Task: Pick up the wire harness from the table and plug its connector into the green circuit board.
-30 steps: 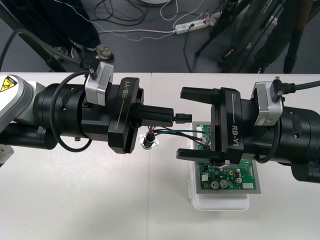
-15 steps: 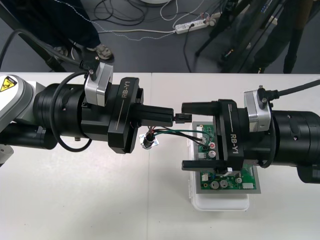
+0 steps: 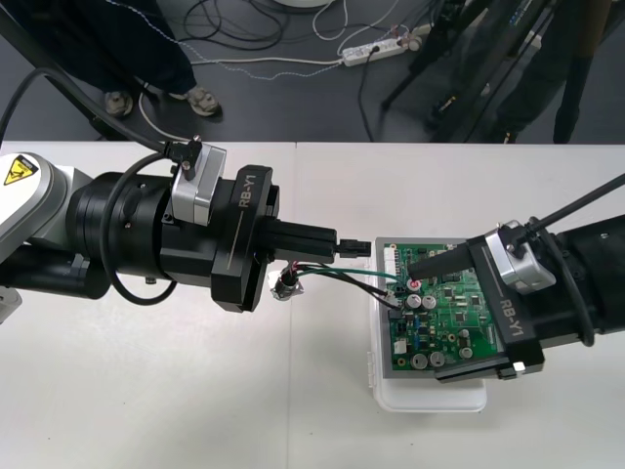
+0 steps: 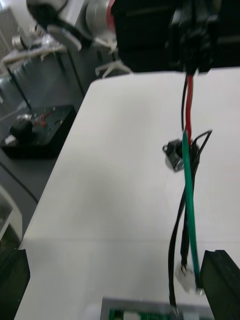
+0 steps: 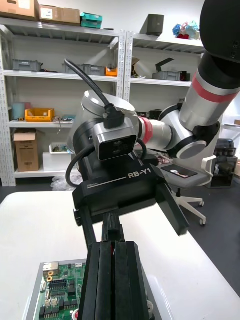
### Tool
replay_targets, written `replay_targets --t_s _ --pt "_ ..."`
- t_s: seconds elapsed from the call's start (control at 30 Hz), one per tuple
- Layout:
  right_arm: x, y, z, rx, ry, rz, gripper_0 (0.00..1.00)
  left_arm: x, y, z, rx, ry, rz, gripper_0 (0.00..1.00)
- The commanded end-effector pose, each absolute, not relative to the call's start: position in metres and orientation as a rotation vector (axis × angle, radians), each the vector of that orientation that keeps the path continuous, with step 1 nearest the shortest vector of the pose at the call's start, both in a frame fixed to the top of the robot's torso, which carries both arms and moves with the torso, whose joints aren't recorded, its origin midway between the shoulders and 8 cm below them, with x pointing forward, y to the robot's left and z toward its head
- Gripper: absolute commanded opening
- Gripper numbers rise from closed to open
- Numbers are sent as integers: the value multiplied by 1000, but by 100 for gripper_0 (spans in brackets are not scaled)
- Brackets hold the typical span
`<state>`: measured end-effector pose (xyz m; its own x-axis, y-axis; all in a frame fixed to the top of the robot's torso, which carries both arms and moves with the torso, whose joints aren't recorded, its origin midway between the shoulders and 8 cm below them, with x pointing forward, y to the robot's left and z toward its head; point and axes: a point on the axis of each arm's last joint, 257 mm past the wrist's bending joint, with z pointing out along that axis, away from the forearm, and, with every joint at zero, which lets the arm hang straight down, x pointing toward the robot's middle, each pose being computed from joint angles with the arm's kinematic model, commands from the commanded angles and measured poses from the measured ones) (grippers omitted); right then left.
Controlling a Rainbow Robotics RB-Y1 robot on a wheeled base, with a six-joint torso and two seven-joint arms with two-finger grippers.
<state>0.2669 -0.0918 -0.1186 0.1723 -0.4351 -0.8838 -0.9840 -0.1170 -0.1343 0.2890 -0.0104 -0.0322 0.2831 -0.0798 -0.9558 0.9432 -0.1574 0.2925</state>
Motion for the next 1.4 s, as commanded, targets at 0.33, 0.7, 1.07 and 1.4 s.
replay_targets --t_s 0.33,0.7,1.07,1.4 --pt "319 -141 -100 -1678 1602 578 100 291 -2 -48 1428 894 -1078 0" --pt "347 -192 -133 -1724 1794 308 100 296 5 -73 1401 958 -1094 0" --pt "358 -244 -171 -1824 1947 54 100 298 16 -97 1371 1012 -1101 0" --pt "369 -262 -192 -1859 1986 -95 100 298 20 -122 1367 1023 -1121 0"
